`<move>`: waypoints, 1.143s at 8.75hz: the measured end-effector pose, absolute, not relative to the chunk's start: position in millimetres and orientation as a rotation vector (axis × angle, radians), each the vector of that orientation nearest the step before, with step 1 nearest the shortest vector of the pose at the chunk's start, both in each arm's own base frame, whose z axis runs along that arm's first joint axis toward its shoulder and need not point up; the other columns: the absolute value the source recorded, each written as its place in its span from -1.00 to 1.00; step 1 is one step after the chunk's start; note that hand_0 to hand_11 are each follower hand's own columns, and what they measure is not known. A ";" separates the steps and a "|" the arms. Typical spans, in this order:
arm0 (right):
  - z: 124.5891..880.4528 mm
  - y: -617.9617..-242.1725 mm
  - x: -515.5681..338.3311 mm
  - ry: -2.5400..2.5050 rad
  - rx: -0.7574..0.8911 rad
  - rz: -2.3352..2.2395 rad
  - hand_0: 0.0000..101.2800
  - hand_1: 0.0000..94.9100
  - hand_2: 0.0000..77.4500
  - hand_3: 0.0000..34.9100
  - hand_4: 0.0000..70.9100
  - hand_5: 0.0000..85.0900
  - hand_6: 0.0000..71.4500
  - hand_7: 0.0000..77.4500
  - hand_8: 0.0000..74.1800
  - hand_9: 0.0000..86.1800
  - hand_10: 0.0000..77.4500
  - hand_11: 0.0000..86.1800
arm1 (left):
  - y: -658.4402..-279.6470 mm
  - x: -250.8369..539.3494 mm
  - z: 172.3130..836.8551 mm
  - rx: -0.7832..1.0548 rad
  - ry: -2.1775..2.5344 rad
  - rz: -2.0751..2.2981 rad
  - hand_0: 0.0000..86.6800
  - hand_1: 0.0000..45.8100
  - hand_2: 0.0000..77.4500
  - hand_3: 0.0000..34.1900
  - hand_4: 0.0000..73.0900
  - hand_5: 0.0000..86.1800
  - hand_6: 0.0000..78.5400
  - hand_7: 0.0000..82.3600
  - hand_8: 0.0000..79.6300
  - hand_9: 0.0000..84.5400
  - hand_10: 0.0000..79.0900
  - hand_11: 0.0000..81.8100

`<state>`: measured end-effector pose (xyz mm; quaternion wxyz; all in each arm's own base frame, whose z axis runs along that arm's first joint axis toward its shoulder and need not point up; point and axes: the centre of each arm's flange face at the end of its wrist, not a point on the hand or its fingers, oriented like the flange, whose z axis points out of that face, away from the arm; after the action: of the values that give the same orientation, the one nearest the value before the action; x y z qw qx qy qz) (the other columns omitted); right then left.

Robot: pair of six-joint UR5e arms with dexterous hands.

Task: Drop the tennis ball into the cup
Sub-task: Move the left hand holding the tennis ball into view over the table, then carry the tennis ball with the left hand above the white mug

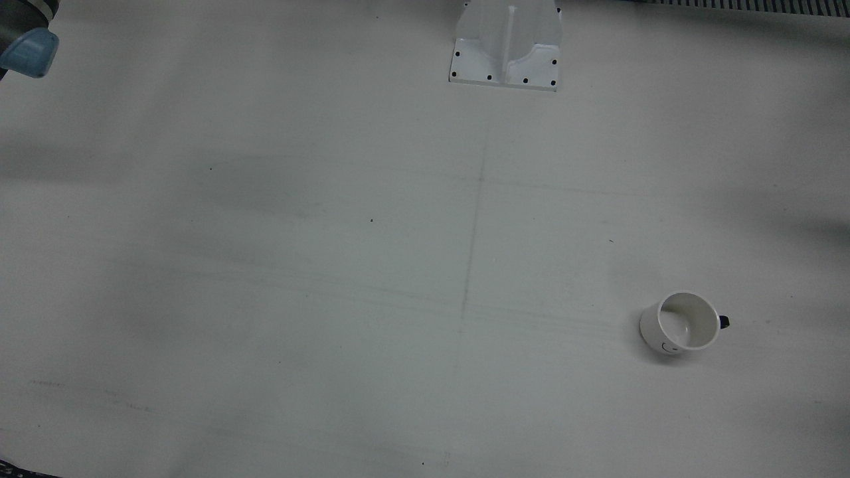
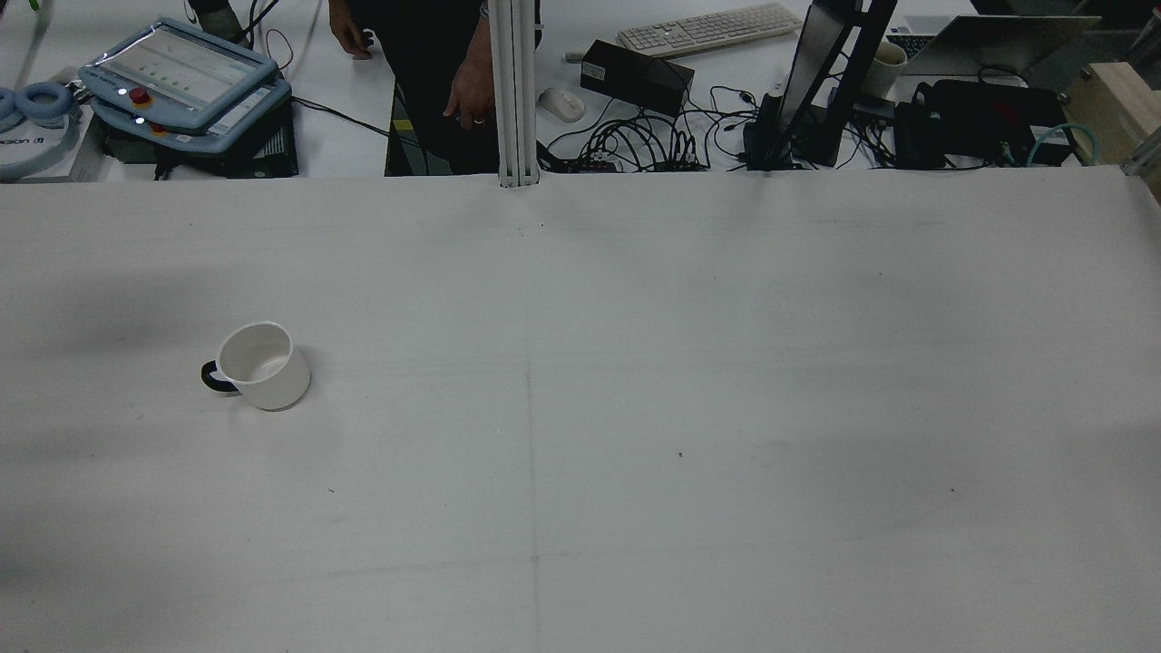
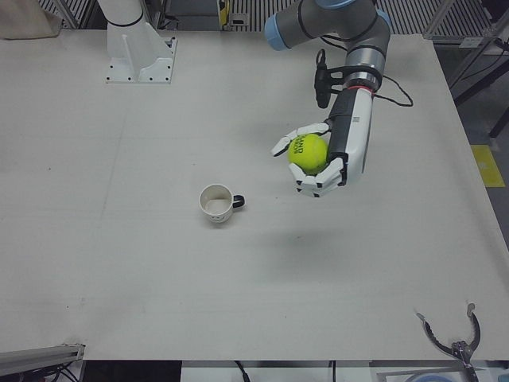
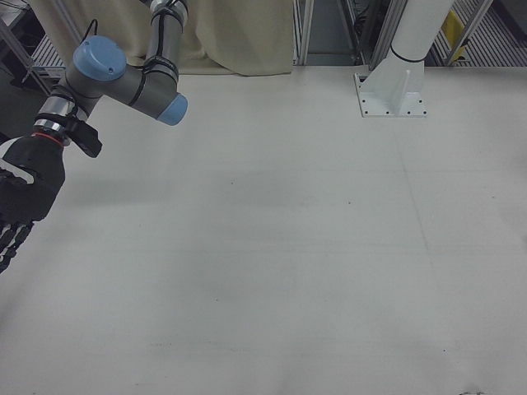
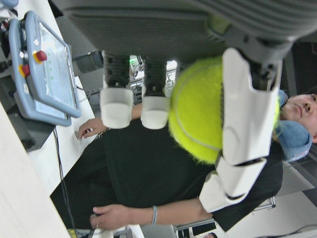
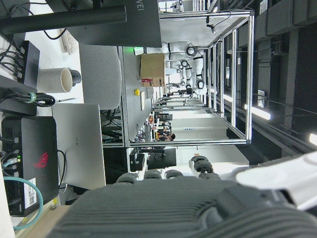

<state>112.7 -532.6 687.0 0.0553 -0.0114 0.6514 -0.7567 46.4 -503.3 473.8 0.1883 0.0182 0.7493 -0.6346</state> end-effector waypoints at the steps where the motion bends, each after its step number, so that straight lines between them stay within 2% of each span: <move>1: 687.0 -532.6 112.7 1.977 -0.035 -2.297 -1.00 -0.99 -0.99 -1.00 -1.00 -1.00 -1.00 -1.00 -1.00 -1.00 -1.00 -0.99 | -503.4 78.5 463.9 -0.011 2.092 -1.749 0.31 0.50 -0.48 -0.43 0.10 0.27 0.25 0.35 0.77 0.66 0.77 0.72; 2: 687.0 -532.6 112.7 1.977 -0.035 -2.297 -1.00 -0.99 -0.99 -1.00 -1.00 -1.00 -1.00 -0.99 -1.00 -1.00 -1.00 -0.99 | -503.5 103.7 454.4 -0.055 2.078 -1.723 0.31 0.50 -0.48 -0.42 0.10 0.27 0.25 0.35 0.77 0.63 0.77 0.72; 3: 687.0 -532.6 112.7 1.977 -0.035 -2.297 -1.00 -0.99 -0.99 -1.00 -1.00 -1.00 -1.00 -0.99 -1.00 -1.00 -1.00 -0.99 | -502.3 123.2 447.6 -0.083 2.064 -1.708 0.40 0.50 -0.48 -0.43 0.10 0.27 0.25 0.36 0.77 0.66 0.68 0.72; 4: 687.0 -532.6 112.7 1.977 -0.035 -2.297 -1.00 -0.99 -0.99 -1.00 -1.00 -1.00 -1.00 -0.99 -1.00 -1.00 -1.00 -0.99 | -499.6 139.0 445.3 -0.104 2.052 -1.699 0.45 0.50 -0.48 -0.43 0.10 0.27 0.25 0.36 0.77 0.66 0.41 0.72; 5: 687.0 -532.6 112.7 1.977 -0.035 -2.297 -1.00 -0.99 -0.99 -1.00 -1.00 -1.00 -1.00 -0.99 -1.00 -1.00 -1.00 -0.99 | -495.9 154.2 444.5 -0.121 2.042 -1.691 0.45 0.50 -0.48 -0.43 0.10 0.27 0.25 0.36 0.77 0.66 0.41 0.72; 7: 687.0 -532.6 112.7 1.977 -0.035 -2.297 -1.00 -0.99 -0.99 -1.00 -1.00 -1.00 -1.00 -0.99 -1.00 -1.00 -1.00 -0.99 | -484.8 187.7 444.0 -0.165 2.026 -1.672 0.52 0.48 -0.46 -0.42 0.12 0.27 0.25 0.36 0.77 0.66 -0.15 0.24; 8: 687.0 -532.6 112.7 1.977 -0.035 -2.297 -1.00 -0.99 -0.99 -1.00 -1.00 -1.00 -1.00 -0.99 -1.00 -1.00 -1.00 -0.99 | -480.6 199.5 444.1 -0.177 2.022 -1.667 0.52 0.50 -0.46 -0.42 0.13 0.27 0.26 0.35 0.77 0.66 -0.66 -0.32; 9: 687.0 -532.6 112.7 1.977 -0.035 -2.297 -1.00 -0.99 -0.99 -1.00 -1.00 -1.00 -1.00 -0.99 -1.00 -1.00 -1.00 -0.99 | -478.7 207.5 445.5 -0.180 2.020 -1.665 0.52 0.50 -0.46 -0.42 0.13 0.27 0.26 0.35 0.77 0.66 -0.49 -0.23; 10: 687.0 -532.6 112.7 1.977 -0.035 -2.297 -1.00 -0.99 -0.99 -1.00 -1.00 -1.00 -1.00 -0.99 -1.00 -1.00 -1.00 -0.99 | -478.5 214.6 448.2 -0.183 2.014 -1.665 0.54 0.50 -0.46 -0.41 0.15 0.27 0.26 0.35 0.77 0.66 -0.49 -0.23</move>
<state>112.7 -532.6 687.0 0.0553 -0.0115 0.6514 -0.7567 214.6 -478.5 448.2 0.2581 -0.0674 0.7429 -0.6139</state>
